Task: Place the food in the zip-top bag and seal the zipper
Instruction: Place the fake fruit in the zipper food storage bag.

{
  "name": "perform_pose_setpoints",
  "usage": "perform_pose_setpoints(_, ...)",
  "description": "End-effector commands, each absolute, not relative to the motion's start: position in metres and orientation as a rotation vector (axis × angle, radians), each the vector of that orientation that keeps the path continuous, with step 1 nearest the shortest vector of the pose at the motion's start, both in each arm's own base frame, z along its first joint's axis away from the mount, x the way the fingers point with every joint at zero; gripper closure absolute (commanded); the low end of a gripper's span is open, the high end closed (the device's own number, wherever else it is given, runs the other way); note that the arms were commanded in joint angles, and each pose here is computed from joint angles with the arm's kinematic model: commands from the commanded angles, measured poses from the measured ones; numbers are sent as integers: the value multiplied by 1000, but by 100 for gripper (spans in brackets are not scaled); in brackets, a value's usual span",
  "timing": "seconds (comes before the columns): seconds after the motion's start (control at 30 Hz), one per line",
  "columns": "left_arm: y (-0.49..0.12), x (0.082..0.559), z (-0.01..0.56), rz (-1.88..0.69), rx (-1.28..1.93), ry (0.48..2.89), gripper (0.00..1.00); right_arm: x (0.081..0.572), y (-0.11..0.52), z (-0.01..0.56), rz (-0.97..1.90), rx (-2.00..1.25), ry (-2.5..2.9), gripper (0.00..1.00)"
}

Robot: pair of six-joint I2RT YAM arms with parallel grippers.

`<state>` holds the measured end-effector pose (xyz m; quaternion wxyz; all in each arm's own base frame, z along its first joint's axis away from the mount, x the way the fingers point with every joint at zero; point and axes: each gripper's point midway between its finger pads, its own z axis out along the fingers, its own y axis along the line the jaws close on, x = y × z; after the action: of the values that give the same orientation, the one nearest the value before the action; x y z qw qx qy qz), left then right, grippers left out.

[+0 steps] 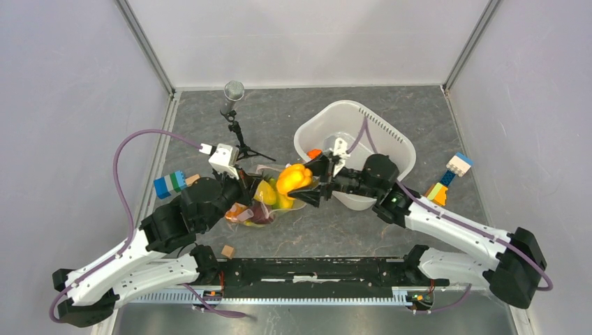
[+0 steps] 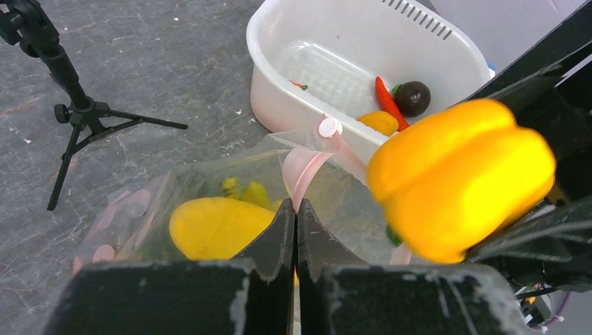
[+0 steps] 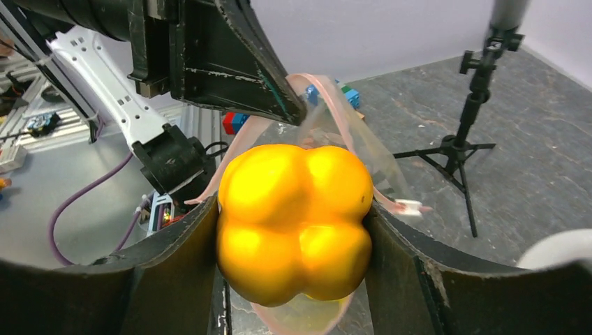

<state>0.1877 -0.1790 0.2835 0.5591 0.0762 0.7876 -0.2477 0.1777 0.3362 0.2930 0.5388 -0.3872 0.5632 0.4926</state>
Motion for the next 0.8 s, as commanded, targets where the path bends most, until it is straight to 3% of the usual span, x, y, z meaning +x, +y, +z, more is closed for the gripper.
perform_pose_setpoints(0.0,-187,186,310,-681,134,1806,97,180,361,296,1077,-993,1334,54)
perform_pose_setpoints(0.17,-195,182,312,-718,175,1804,97,200,377,271,855,-1035,1434,55)
perform_pose_setpoints(0.43,-208,167,341,-836,276,1762,97,255,351,253,433,-889,1530,53)
perform_pose_setpoints(0.77,-213,172,339,-820,268,1769,98,162,412,272,992,-1264,1253,31)
